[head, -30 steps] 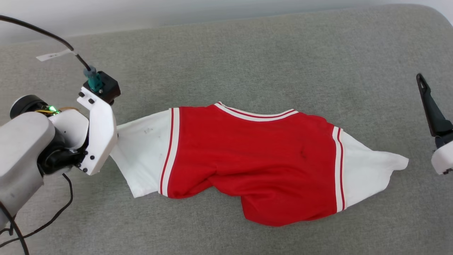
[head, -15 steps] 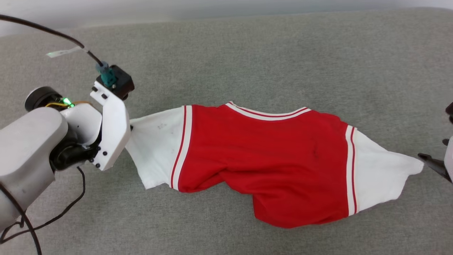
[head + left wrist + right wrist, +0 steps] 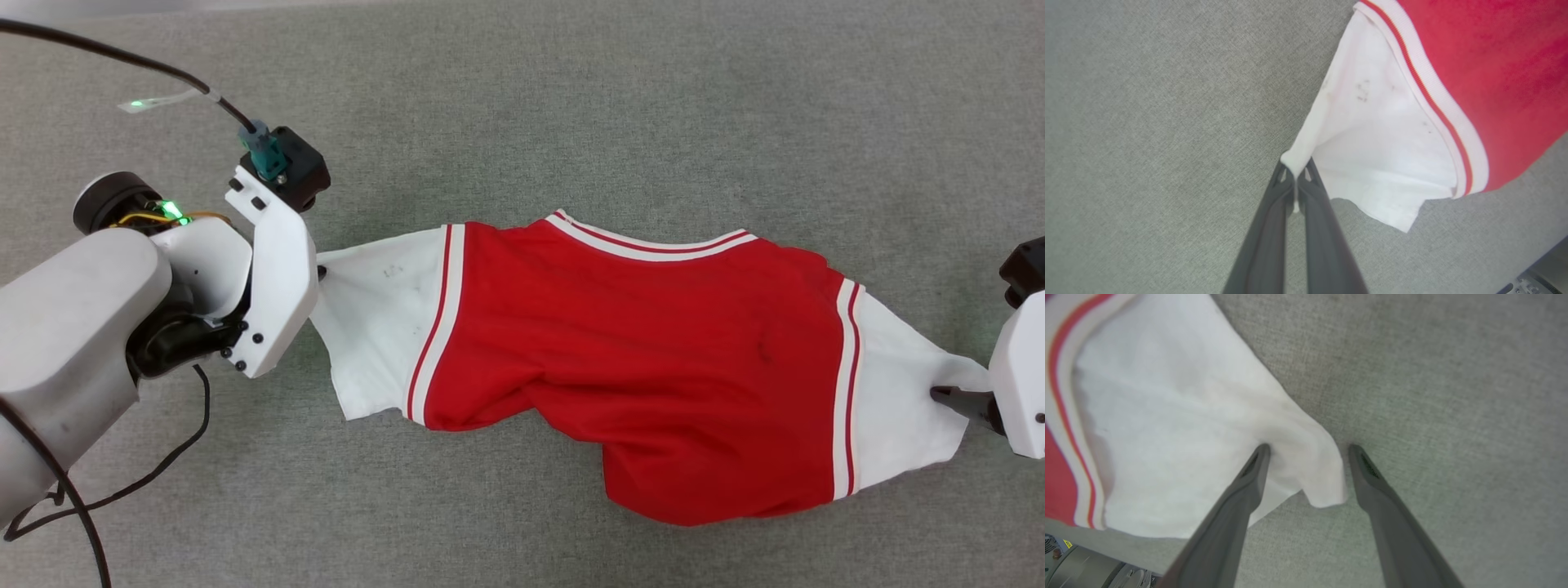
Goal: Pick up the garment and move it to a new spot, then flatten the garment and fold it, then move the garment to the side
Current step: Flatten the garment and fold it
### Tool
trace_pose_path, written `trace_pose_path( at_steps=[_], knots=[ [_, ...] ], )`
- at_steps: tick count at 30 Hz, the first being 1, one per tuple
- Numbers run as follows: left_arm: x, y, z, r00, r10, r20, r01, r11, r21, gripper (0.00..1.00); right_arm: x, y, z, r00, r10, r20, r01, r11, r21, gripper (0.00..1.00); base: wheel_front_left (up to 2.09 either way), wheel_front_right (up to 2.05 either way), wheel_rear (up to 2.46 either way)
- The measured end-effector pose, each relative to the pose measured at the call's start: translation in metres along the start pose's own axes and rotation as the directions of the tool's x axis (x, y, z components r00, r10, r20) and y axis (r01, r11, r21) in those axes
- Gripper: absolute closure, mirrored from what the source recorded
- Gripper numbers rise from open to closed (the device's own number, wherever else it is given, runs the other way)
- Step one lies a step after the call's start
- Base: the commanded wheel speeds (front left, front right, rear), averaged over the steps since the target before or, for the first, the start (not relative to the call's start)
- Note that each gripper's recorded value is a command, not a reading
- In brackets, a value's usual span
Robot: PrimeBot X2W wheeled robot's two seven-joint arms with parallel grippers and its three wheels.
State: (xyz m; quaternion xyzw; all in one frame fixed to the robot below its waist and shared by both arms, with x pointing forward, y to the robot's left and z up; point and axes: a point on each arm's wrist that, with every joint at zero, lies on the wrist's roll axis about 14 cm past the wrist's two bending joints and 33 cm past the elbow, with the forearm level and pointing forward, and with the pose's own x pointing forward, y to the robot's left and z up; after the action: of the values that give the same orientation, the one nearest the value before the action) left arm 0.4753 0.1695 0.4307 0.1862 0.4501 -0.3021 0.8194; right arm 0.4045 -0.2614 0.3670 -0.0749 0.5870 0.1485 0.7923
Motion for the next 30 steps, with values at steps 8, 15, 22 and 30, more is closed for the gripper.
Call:
trace_pose_path(
  at_steps=[8, 15, 22, 30],
  knots=[
    [0.006, -0.004, 0.003, 1.0, -0.018, 0.012, 0.018, 1.0, 0.0, 1.0, 0.005, 0.007, 0.005, 0.998, 0.015, 0.054, -0.014, 1.0, -0.023, 1.0, 0.0, 0.0, 0.0],
    [-0.017, -0.014, 0.03, 0.99, -0.014, 0.142, 0.01, 1.0, 0.028, 1.0, -0.032, 0.001, 0.046, 0.958, -0.02, 0.287, 0.04, 0.997, -0.065, 1.0, 0.0, 0.0, 0.0],
    [-0.069, -0.023, 0.068, 0.942, 0.003, 0.336, -0.031, 0.996, 0.078, 1.0, -0.101, -0.005, 0.079, 0.859, -0.051, 0.509, 0.134, 0.983, -0.126, 1.0, 0.0, 0.0, 0.0],
    [-0.141, -0.029, 0.128, 0.816, 0.009, 0.578, -0.109, 0.984, 0.138, 1.0, -0.179, 0.01, 0.134, 0.669, -0.006, 0.743, 0.205, 0.963, -0.176, 1.0, 0.0, 0.0, 0.0]
  ],
)
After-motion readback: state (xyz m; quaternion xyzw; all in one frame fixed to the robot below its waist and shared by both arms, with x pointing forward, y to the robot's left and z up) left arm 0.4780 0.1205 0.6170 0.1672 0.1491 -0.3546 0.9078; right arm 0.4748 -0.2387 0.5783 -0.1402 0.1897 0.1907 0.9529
